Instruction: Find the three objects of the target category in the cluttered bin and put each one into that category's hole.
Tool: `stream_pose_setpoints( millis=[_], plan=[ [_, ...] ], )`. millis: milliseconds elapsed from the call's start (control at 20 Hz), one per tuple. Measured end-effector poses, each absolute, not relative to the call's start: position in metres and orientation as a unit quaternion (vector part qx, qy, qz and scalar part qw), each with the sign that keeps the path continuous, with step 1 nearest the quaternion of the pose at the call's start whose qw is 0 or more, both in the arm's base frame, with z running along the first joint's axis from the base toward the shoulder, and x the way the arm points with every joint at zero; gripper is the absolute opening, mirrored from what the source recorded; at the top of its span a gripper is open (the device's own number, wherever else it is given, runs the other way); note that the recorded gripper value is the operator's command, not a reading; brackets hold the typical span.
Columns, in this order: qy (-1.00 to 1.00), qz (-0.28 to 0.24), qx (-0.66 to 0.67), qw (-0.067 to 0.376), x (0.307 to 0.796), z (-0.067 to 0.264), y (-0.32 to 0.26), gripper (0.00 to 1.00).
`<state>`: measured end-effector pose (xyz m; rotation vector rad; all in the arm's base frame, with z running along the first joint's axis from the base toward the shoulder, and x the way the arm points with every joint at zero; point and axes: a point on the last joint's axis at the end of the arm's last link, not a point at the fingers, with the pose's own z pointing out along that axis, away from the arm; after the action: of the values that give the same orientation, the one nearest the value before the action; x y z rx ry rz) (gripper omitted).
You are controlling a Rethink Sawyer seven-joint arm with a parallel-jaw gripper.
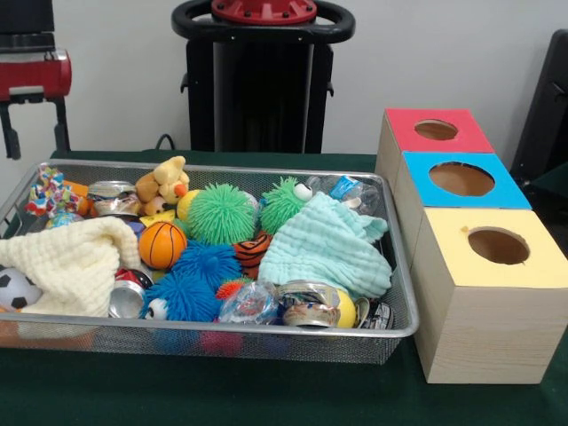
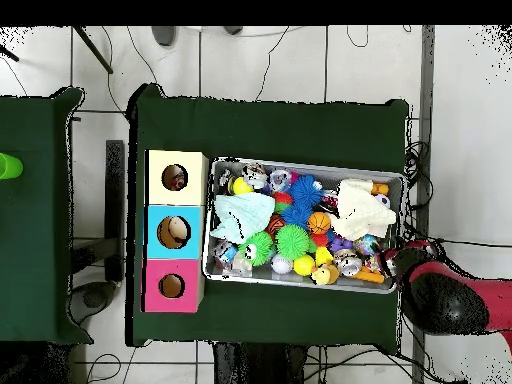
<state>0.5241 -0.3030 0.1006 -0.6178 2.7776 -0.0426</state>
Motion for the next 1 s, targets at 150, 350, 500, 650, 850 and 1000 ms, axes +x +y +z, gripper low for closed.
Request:
stream_pose_setpoints(
  millis=[150, 350, 500, 650, 850, 1000],
  plan=[
    [0.965, -0.014, -0.213, 0.154, 0.524, 0.093, -0.299, 1.00],
    [0.965, -0.008, -0.207, 0.162, 0.520, 0.079, -0.296, 1.00],
    [0.966, -0.002, -0.200, 0.163, 0.515, 0.070, -0.296, 1.00],
    [0.967, 0.002, -0.195, 0.161, 0.510, 0.063, -0.296, 1.00],
    [0.970, 0.007, -0.189, 0.153, 0.501, 0.054, -0.297, 1.00],
    [0.971, 0.013, -0.184, 0.149, 0.496, 0.048, -0.297, 1.00]
  ],
)
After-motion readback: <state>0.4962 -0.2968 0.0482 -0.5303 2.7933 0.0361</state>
